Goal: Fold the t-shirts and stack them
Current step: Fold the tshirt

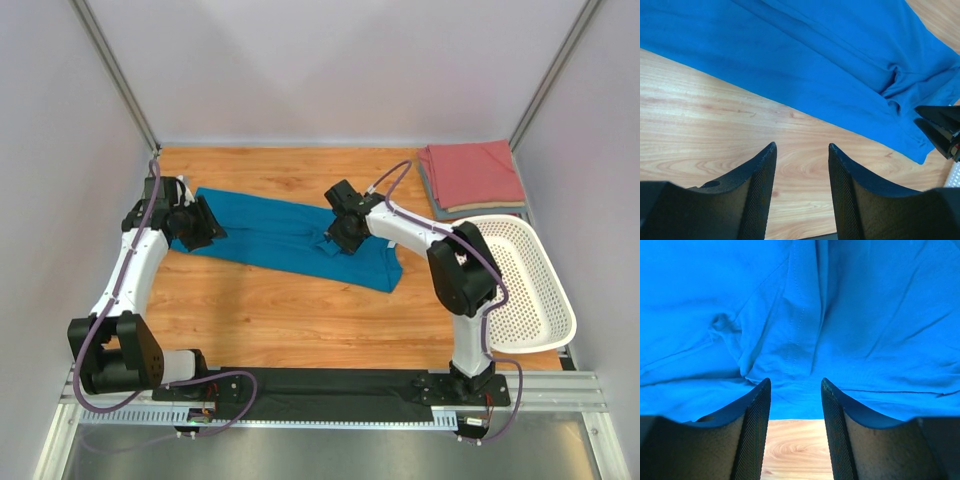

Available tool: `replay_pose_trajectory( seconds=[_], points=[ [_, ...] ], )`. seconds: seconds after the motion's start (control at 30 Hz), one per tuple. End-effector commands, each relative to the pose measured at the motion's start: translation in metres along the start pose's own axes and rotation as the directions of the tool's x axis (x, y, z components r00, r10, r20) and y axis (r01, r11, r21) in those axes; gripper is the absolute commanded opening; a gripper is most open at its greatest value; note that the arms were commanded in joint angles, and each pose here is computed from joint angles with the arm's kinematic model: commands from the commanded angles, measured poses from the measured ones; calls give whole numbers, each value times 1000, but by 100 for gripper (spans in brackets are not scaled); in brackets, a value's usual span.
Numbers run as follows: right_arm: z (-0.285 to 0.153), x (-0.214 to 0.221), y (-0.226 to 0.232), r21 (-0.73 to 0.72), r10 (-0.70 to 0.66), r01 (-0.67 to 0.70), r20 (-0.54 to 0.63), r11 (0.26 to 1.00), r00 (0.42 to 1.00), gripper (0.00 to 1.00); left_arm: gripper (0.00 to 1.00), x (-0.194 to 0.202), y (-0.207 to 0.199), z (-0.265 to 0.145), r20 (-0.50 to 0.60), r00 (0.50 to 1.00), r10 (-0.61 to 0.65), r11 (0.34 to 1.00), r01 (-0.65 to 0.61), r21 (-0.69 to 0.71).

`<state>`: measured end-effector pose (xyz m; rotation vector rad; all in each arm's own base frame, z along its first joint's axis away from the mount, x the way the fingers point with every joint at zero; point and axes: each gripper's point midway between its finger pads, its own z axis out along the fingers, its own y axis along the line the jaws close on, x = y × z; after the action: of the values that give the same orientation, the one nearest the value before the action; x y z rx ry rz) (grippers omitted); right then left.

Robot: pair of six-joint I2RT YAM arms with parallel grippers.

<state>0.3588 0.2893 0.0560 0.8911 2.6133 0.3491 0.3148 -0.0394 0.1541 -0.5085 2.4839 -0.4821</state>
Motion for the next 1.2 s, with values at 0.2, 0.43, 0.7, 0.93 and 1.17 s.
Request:
replay_pose_trajectory(
  seconds=[0.2,0.43,0.7,0.93,1.17],
  points=[
    [20,-1,11,-44,70,-68,28,997,997,46,53,-9,-15,-2,15,1000,10,998,-11,61],
    [31,2,6,-22,104,-103,25,994,994,41,52,-9,-15,-3,20,1000,15,998,-16,60],
    [31,-6,9,-28,103,-101,67,994,992,34,51,-11,-12,-6,40,999,21,999,-23,42],
    [28,-25,38,-141,97,-78,133,987,986,25,51,-10,-12,-7,45,999,25,999,-26,37],
    [16,-35,76,-239,-4,42,155,970,988,28,51,-10,-11,-8,50,998,26,999,-28,37]
  ],
)
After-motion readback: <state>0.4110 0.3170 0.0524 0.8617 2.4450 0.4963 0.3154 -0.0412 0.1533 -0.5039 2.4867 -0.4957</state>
